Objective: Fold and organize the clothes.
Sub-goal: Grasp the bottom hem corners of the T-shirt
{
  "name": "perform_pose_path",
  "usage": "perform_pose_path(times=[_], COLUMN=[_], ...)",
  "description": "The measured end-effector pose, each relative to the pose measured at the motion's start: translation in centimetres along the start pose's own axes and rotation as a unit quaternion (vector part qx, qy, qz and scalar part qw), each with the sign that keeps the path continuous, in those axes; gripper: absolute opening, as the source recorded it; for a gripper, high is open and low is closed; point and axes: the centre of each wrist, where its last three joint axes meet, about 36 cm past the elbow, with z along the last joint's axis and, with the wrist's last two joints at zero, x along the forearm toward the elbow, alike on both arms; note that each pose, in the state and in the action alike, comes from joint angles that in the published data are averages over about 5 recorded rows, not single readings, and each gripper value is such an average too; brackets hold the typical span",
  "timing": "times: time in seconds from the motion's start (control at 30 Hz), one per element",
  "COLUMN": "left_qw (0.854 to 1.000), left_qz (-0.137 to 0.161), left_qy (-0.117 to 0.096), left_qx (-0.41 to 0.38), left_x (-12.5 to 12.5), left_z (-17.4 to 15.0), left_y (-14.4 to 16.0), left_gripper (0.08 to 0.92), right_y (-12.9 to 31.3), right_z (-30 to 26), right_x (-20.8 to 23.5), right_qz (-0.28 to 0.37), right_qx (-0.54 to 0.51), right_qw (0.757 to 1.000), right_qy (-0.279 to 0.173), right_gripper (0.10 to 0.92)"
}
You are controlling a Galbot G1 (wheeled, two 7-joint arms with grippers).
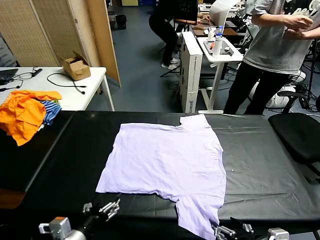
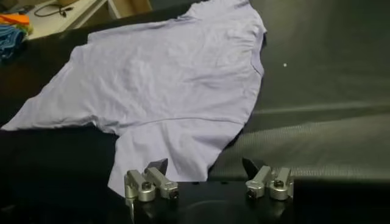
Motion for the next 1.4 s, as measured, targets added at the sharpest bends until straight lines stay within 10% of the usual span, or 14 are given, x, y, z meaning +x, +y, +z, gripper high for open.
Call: perform_pose_path(times=[0.3,0.6,0.8,1.0,1.17,1.4], left_qw=[1.000,1.000,1.000,1.000,1.000,1.000], left_qz=[-0.006,-0.013,-0.014,-0.011,-0.015,-0.023], left_qy=[0.002,-0.003,-0.003,0.001,0.001,0.004], left_qx=[0.003,0.005,0.004,0.001,-0.008,-0.014], left_x=[-0.4,-0.9,-0.6,-0.4,0.3,2.4], left_z=[0.7,0.8,1.0,1.0,1.0,0.5], left_y=[0.5,0.8,0.6,0.4,0.1,-0.6], left_gripper=[0.907,0.867,0.686,0.331,0.154,0.145], right_y=[-0.1,-0.2,-0.2,-0.2,0.0,1.0], right_z=[0.4,0.6,0.7,0.7,0.4,-0.2], right_x=[-0.6,-0.8,-0.9,-0.9,-0.1,1.5], right_qz=[-0.005,-0.010,-0.011,-0.008,0.003,0.012], right_qx=[-0.002,-0.004,-0.005,-0.005,-0.005,0.000], right_qw=[1.000,1.000,1.000,1.000,1.000,0.999], right_qy=[0.004,0.010,0.013,0.014,0.026,0.053], right_gripper=[0.892,0.702,0.503,0.184,0.140,0.140])
